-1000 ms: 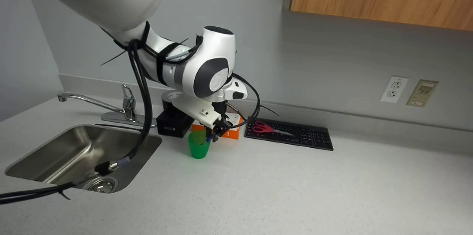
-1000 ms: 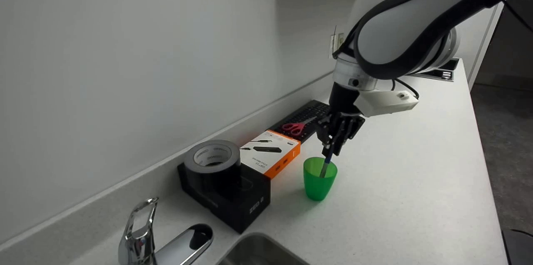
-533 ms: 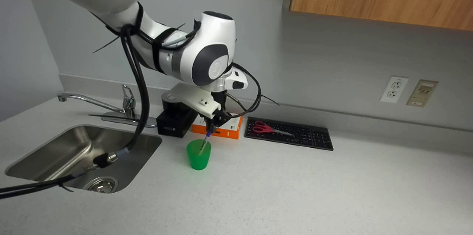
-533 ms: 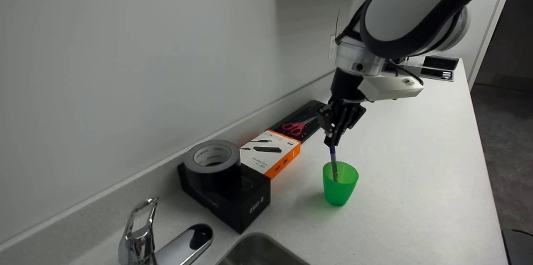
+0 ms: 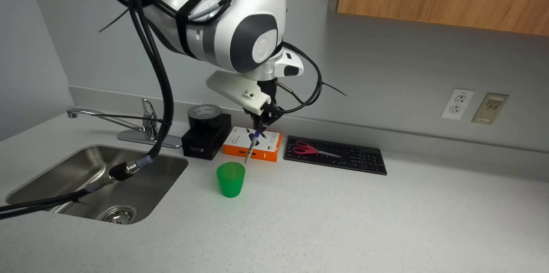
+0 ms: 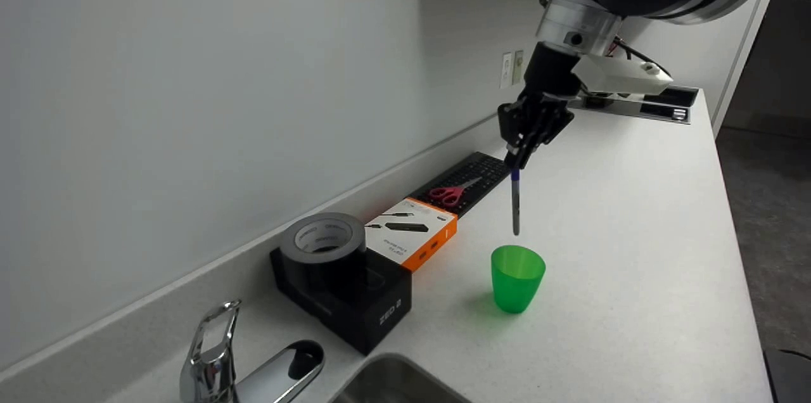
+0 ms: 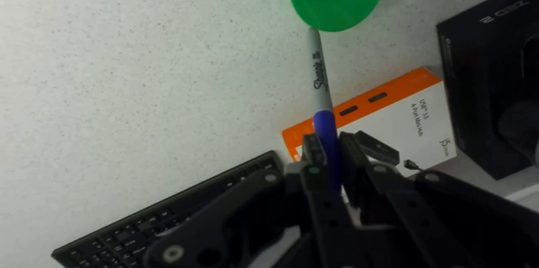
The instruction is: Pick the marker from the cup and put it on the table
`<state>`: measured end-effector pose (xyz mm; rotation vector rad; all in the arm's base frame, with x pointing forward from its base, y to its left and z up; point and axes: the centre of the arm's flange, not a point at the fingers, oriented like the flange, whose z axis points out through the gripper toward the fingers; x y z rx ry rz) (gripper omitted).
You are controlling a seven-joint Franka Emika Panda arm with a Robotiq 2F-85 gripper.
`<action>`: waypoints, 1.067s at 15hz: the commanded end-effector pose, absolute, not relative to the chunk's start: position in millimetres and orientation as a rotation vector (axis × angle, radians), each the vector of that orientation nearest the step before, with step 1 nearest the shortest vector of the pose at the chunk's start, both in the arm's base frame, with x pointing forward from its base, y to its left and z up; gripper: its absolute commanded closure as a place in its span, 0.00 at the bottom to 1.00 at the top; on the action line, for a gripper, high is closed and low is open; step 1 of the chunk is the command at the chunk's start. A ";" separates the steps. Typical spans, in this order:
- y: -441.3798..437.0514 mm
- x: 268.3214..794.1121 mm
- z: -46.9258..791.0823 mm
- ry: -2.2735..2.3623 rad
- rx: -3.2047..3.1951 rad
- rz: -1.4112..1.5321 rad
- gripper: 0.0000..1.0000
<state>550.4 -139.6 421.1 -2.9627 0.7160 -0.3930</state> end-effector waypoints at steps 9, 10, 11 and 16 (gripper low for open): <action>-172.9 570.0 310.1 0.807 -3.255 0.159 0.96; -173.1 574.9 297.6 0.808 -3.257 0.228 0.96; -172.8 579.1 288.9 0.814 -3.250 0.258 0.96; -176.7 600.7 269.8 0.861 -3.262 0.237 0.67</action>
